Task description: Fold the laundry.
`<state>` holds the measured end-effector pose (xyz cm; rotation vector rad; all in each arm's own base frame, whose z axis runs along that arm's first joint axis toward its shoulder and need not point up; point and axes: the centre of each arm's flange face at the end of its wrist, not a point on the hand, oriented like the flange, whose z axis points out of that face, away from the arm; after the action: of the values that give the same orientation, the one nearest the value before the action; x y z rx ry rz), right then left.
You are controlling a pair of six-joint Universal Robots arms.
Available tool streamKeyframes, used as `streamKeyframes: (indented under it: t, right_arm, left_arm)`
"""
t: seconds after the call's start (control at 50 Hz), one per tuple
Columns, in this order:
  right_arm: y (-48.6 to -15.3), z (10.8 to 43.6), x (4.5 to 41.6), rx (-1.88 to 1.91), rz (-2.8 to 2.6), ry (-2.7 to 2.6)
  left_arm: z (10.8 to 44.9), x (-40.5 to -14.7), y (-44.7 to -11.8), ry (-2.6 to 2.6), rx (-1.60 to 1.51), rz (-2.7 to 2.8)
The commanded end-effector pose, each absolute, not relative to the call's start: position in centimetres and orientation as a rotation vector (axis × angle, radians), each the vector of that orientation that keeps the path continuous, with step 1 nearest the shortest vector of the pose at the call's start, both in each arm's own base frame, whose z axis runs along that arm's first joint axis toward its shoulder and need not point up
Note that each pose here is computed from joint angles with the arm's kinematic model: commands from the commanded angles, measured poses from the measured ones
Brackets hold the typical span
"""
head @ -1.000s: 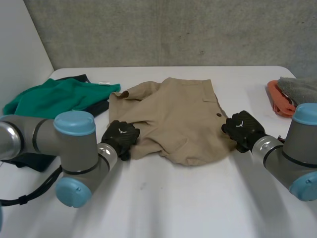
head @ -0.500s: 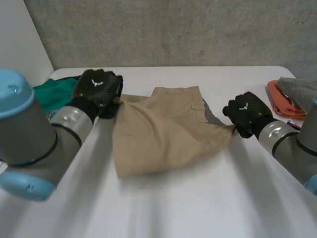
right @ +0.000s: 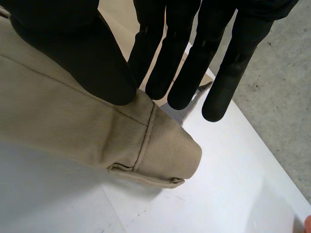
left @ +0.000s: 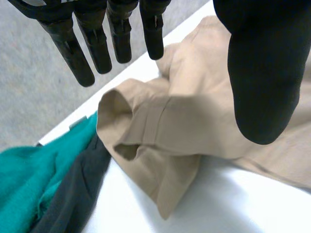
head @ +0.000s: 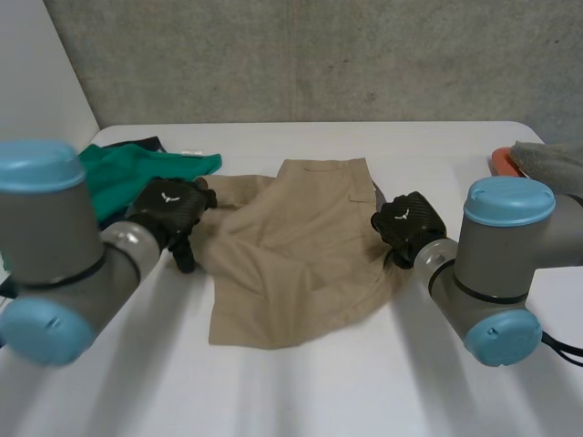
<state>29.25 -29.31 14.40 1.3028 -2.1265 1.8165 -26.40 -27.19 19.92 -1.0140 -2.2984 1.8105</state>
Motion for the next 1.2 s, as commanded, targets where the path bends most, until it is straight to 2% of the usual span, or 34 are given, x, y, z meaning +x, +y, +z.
streamKeyframes:
  t: [0.02,0.1,0.16,0.26,0.36,0.74,0.88,0.94,1.02,1.1,1.2]
  right_arm:
    - [-29.0,15.0,29.0,1.301,1.828,-2.115]
    - [-28.7,14.9,29.0,1.307,1.821,-2.118]
    - [-28.5,14.9,29.1,1.314,1.819,-2.121]
    - [-28.1,14.7,29.2,1.326,1.818,-2.115]
    - [-27.9,14.5,29.2,1.334,1.807,-2.116]
    - [-27.8,14.6,28.8,1.343,1.821,-2.062]
    - [-27.4,15.4,28.5,1.335,1.814,-2.057]
    - [-26.9,16.1,28.1,1.349,1.791,-2.054]
    - [-25.4,17.2,27.0,1.448,1.680,-2.022]
    - [-22.1,18.0,24.9,1.667,1.392,-1.971]
    - [-17.9,18.3,22.1,1.898,1.049,-1.961]
  left_arm:
    - [19.5,-25.2,-20.4,-2.201,-1.071,1.773]
    - [17.8,-25.3,-18.1,-2.185,-1.122,1.697]
    - [16.9,-25.3,-17.7,-2.187,-1.136,1.666]
    - [14.3,-25.7,-19.0,-2.242,-1.168,1.582]
    - [13.3,-26.1,-20.0,-2.248,-1.186,1.549]
    - [11.9,-27.2,-20.6,-2.224,-1.232,1.526]
    - [12.6,-27.0,-20.9,-2.244,-1.303,1.577]
    - [13.7,-26.5,-20.0,-2.286,-1.333,1.590]
    - [17.0,-25.7,-18.1,-2.275,-1.322,1.658]
    - [18.8,-24.6,-14.2,-2.271,-1.402,1.561]
    - [19.2,-22.6,-9.8,-2.353,-1.573,1.276]
